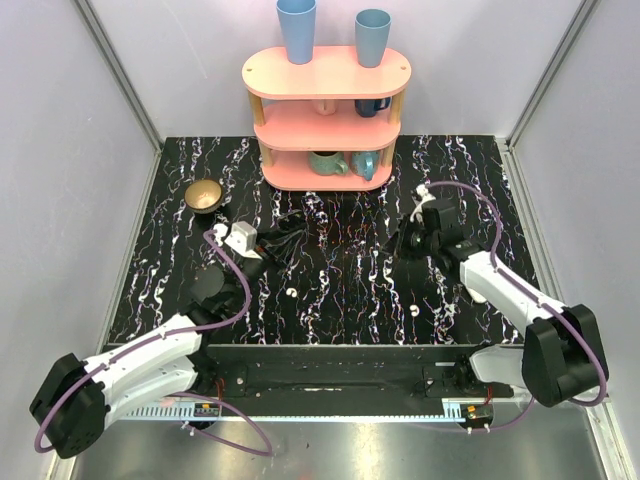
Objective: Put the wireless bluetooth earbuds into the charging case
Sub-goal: Pick up the left earbud from the center of the board, then insert the left earbud into the left side groove of the charging case.
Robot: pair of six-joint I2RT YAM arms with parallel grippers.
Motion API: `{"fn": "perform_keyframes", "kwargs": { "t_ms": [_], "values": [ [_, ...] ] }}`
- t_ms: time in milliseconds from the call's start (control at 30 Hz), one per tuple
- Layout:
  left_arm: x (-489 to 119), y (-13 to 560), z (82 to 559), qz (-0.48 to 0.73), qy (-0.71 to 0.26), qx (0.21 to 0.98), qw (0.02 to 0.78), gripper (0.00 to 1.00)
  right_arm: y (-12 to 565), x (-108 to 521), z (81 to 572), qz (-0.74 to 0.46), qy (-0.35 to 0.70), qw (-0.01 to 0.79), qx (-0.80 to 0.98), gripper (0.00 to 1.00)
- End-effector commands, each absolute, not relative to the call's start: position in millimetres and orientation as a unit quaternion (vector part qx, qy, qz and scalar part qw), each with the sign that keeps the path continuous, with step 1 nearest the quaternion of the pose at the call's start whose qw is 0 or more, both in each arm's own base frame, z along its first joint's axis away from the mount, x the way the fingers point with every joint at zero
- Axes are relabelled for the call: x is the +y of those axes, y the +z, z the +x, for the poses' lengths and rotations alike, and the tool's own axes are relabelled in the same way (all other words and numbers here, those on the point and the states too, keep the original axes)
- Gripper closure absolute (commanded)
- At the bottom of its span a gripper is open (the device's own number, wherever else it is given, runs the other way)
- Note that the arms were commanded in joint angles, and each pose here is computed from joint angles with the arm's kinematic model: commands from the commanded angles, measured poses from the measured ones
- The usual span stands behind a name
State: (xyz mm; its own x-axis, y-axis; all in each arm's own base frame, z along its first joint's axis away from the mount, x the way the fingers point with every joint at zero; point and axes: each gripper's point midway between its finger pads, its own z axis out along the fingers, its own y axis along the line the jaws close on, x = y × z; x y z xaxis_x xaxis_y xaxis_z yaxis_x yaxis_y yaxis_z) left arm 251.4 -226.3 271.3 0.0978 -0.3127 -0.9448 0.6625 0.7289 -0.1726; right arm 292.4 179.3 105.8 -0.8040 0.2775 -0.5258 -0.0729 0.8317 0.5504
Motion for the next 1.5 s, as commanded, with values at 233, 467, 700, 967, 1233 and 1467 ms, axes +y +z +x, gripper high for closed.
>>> {"fn": "perform_keyframes", "kwargs": {
  "t_ms": [233,467,700,967,1233,1467],
  "values": [
    [-248.7,303.4,231.8,0.218,-0.379,0.531,0.725,1.00,279.5,238.2,276.5,-0.193,0.462,0.394,0.771,1.00],
    [-278.5,302.8,200.9,0.326,-0.431,0.499,0.677,1.00,353.8,251.8,240.2,-0.329,0.519,0.404,0.678,1.00],
    [-297.1,313.8,176.9,0.377,-0.498,0.461,0.631,1.00,400.3,255.2,200.5,-0.417,0.557,0.382,0.609,1.00],
    [-308.9,322.7,165.0,0.405,-0.542,0.439,0.590,1.00,390.3,273.0,174.2,-0.493,0.492,0.353,0.625,1.00],
    [-316.6,330.4,162.0,0.410,-0.569,0.426,0.571,1.00,366.2,281.1,169.8,-0.504,0.471,0.320,0.649,1.00],
    [-319.0,333.0,156.9,0.417,-0.584,0.417,0.558,1.00,357.1,286.5,171.0,-0.511,0.464,0.304,0.656,1.00]
  ]
}}
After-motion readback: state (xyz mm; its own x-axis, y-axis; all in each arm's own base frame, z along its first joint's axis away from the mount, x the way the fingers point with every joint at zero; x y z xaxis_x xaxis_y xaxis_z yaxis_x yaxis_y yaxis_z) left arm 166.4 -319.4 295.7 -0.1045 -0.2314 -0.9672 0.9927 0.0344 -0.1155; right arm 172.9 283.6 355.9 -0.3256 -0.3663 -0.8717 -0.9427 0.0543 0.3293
